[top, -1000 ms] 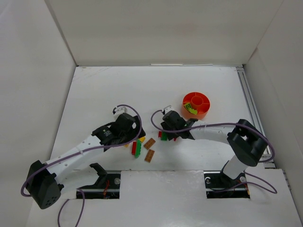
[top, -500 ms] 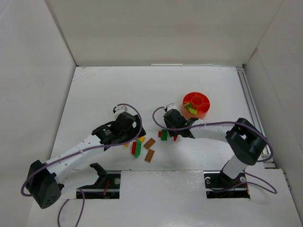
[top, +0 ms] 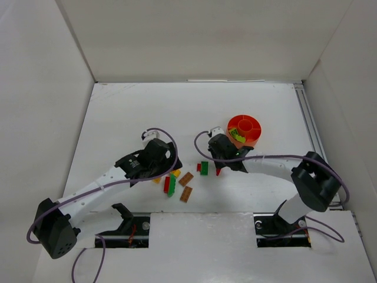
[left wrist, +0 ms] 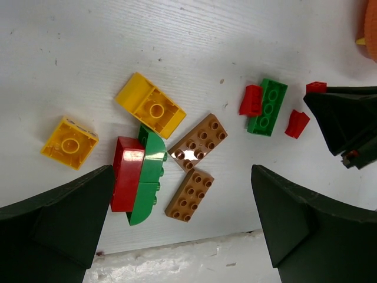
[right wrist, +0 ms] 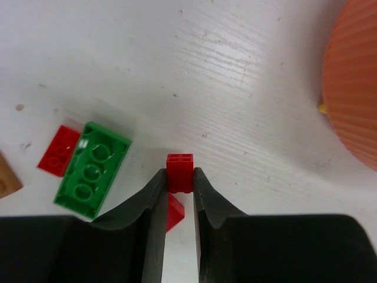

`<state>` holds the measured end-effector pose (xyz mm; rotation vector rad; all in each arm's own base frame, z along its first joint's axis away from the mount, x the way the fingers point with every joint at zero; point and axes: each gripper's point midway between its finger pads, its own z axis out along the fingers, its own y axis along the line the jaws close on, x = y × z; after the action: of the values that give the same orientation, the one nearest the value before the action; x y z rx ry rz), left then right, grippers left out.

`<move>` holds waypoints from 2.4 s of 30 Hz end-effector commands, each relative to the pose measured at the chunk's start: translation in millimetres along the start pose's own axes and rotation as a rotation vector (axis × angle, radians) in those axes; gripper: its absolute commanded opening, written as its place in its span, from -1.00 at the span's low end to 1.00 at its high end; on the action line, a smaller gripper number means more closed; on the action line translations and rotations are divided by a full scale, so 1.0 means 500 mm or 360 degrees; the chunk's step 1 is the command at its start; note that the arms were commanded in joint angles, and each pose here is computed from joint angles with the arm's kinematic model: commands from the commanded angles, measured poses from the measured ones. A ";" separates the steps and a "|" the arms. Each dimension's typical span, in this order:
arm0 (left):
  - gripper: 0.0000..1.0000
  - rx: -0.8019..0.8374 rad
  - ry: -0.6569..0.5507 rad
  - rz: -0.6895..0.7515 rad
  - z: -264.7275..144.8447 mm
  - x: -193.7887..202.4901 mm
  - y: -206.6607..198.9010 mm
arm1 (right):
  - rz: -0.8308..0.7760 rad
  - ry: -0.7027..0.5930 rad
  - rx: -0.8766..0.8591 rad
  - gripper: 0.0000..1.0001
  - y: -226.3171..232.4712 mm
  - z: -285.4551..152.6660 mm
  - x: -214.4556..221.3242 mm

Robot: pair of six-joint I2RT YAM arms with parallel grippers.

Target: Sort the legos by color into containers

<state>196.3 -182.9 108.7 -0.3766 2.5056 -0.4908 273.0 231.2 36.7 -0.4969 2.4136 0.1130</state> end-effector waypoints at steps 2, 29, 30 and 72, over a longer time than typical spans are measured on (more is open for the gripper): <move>1.00 0.0117 -0.0091 0.0065 -0.014 -0.045 -0.051 | 0.0022 -0.0236 -0.0064 -0.62 -0.007 -0.099 -0.101; 1.00 0.0297 -0.0007 0.0466 0.069 -0.074 -0.179 | 0.0322 -0.0216 0.0324 -0.41 -0.337 -0.170 -0.154; 1.00 0.0287 0.0001 0.0483 0.074 -0.071 -0.176 | 0.0323 -0.0230 0.0324 -0.37 -0.337 -0.176 -0.157; -0.07 -0.0129 0.0161 0.1259 0.227 0.094 -0.133 | 0.0326 -0.0300 0.0390 0.05 -0.358 -0.225 -0.130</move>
<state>224.7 -297.9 21.5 0.6307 2.5254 -0.1649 318.7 70.9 166.6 -0.1367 2.2766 -0.0174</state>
